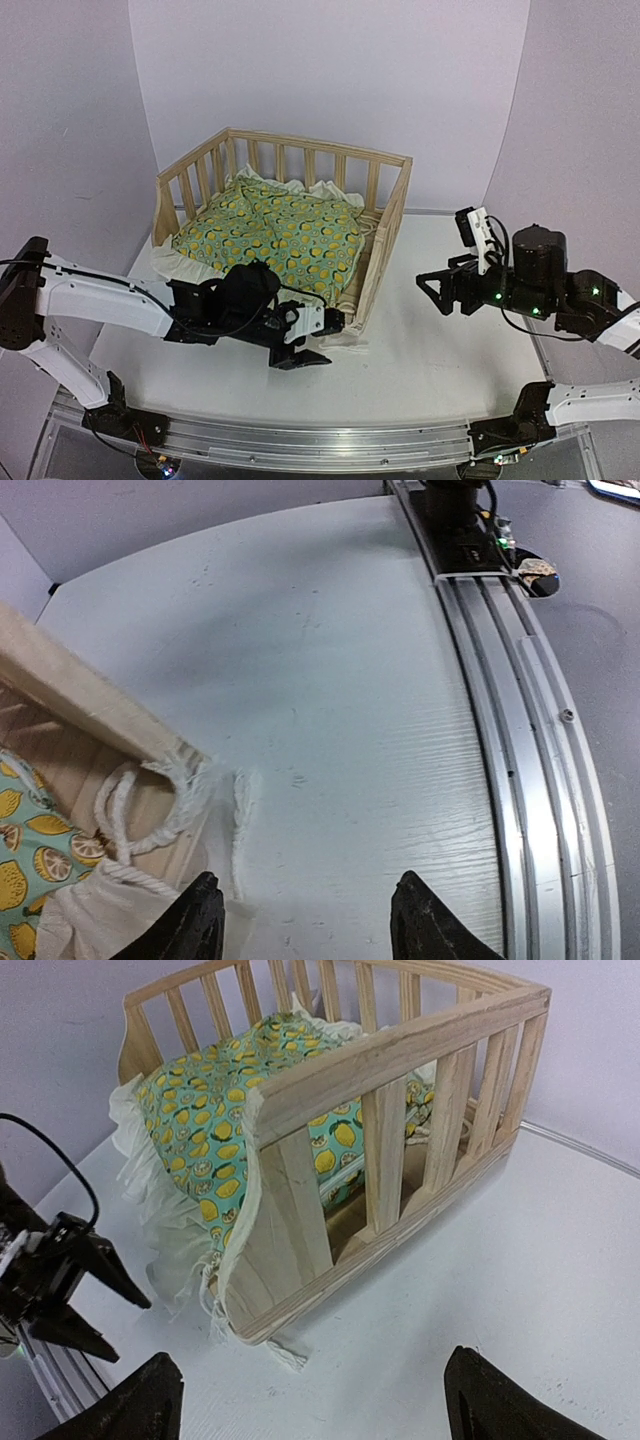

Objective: Set up the pet bed

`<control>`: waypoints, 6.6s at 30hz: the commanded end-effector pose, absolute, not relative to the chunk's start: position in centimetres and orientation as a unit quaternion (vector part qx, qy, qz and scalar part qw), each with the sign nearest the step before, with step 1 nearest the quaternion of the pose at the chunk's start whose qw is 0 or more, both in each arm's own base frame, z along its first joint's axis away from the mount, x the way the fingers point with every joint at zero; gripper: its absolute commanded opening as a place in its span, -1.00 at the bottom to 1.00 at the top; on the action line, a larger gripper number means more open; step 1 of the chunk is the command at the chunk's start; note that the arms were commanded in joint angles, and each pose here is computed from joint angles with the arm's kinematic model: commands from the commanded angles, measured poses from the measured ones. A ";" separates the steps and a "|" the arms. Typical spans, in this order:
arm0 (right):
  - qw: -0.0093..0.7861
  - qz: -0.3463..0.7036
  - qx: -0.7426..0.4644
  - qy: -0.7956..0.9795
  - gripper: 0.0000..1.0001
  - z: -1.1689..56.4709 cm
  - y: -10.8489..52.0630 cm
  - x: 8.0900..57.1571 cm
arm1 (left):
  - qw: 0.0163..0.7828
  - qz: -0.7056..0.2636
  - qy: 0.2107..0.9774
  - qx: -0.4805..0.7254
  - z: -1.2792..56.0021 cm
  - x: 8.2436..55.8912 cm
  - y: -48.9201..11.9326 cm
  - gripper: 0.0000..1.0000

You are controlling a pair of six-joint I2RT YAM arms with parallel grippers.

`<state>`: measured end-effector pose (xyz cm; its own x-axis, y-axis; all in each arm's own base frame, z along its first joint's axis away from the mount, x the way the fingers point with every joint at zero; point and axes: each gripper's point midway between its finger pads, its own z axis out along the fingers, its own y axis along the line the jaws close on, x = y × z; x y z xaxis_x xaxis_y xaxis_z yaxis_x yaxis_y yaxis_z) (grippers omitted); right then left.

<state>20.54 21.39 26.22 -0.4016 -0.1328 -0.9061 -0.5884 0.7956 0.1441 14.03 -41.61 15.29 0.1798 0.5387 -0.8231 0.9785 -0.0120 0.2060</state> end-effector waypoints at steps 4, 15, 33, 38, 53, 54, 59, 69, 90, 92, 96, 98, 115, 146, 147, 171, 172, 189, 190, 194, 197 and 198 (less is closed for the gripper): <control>0.490 0.247 -0.236 0.802 0.83 26.1 22.5 20.3 | 0.452 -0.188 0.506 0.710 15.1 14.1 -43.5 0.20; 0.498 0.263 -0.212 0.799 0.82 26.6 22.0 20.3 | 0.471 -0.287 0.600 0.579 13.8 14.2 -42.5 0.10; 0.503 0.291 -0.200 0.789 0.79 27.3 21.7 19.5 | 0.521 -0.361 0.719 0.286 7.5 19.3 -41.5 -0.01; 0.503 0.292 -0.200 0.789 0.79 27.4 21.6 19.4 | 0.548 -0.358 0.700 0.285 7.3 20.0 -42.5 -0.05; 0.506 0.302 -0.196 0.784 0.77 28.1 21.4 19.1 | 0.552 -0.364 0.684 0.307 7.1 19.7 -43.1 -0.85; 0.505 0.301 -0.196 0.785 0.77 28.0 21.4 19.1 | 0.548 -0.379 0.678 0.310 8.0 19.2 -43.2 -0.91; 0.495 0.296 -0.202 0.791 0.81 26.9 21.8 19.2 | 0.501 -0.500 0.626 0.328 15.1 15.1 -43.5 -0.97; 0.492 0.305 -0.200 0.791 0.65 26.7 23.5 22.3 | 0.437 -0.576 0.634 0.274 23.8 17.0 -45.1 -0.92; 0.404 0.476 -0.205 0.754 -0.35 23.7 26.4 30.5 | 0.466 -0.565 0.679 0.052 24.4 29.7 -44.8 -0.77; 0.399 0.480 -0.201 0.754 -0.34 23.5 26.6 30.8 | 0.473 -0.558 0.681 0.038 24.3 30.4 -44.8 -0.75; 0.387 0.490 -0.200 0.755 -0.33 23.2 27.0 30.9 | 0.478 -0.555 0.680 0.015 24.3 31.3 -44.8 -0.63; 0.386 0.489 -0.200 0.756 -0.33 23.0 26.9 30.8 | 0.493 -0.551 0.673 0.017 25.2 31.6 -44.8 -0.57; 0.406 0.471 -0.195 0.758 -0.25 23.5 25.2 28.8 | 0.336 -0.509 0.767 0.198 22.6 20.6 -38.2 0.23; 0.412 0.440 -0.204 0.771 -0.18 23.7 23.9 27.3 | 0.483 -0.026 0.327 0.812 14.1 11.3 -44.6 0.14; 0.413 0.441 -0.205 0.770 -0.17 23.8 23.8 27.2 | 0.477 -0.010 0.318 0.819 13.5 11.7 -44.7 0.14; 0.453 0.453 -0.212 0.738 -0.12 27.4 22.7 24.7 | 0.359 0.262 0.213 0.870 4.6 21.1 -45.7 0.04; 0.455 0.452 -0.212 0.737 -0.12 27.5 22.6 24.6 | 0.360 0.265 0.212 0.869 4.6 21.3 -45.8 -0.01; 0.440 0.433 -0.221 0.755 -0.18 24.9 23.3 26.4 | 0.517 -0.065 0.405 0.752 18.2 14.3 -46.9 -1.00; 0.442 0.426 -0.220 0.758 -0.25 24.6 23.4 26.9 | 0.522 -0.089 0.423 0.736 19.0 14.4 -46.8 -1.00; 0.447 0.422 -0.224 0.756 -0.54 24.1 24.2 28.7 | 0.544 -0.164 0.504 0.651 22.9 17.3 -46.6 -1.00; 0.450 0.439 -0.236 0.741 -0.56 24.3 25.2 29.4 | 0.549 -0.198 0.569 0.579 24.5 20.9 -45.9 -1.00; 0.448 0.441 -0.237 0.741 -0.56 24.1 25.4 29.7 | 0.549 -0.215 0.585 0.557 25.0 21.9 -45.8 -1.00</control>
<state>27.94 24.03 20.13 -0.6138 -0.0003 -0.7894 -0.6548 0.5589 0.5089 18.48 -45.72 20.52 0.4803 0.5518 -0.6818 0.7918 0.0617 0.6077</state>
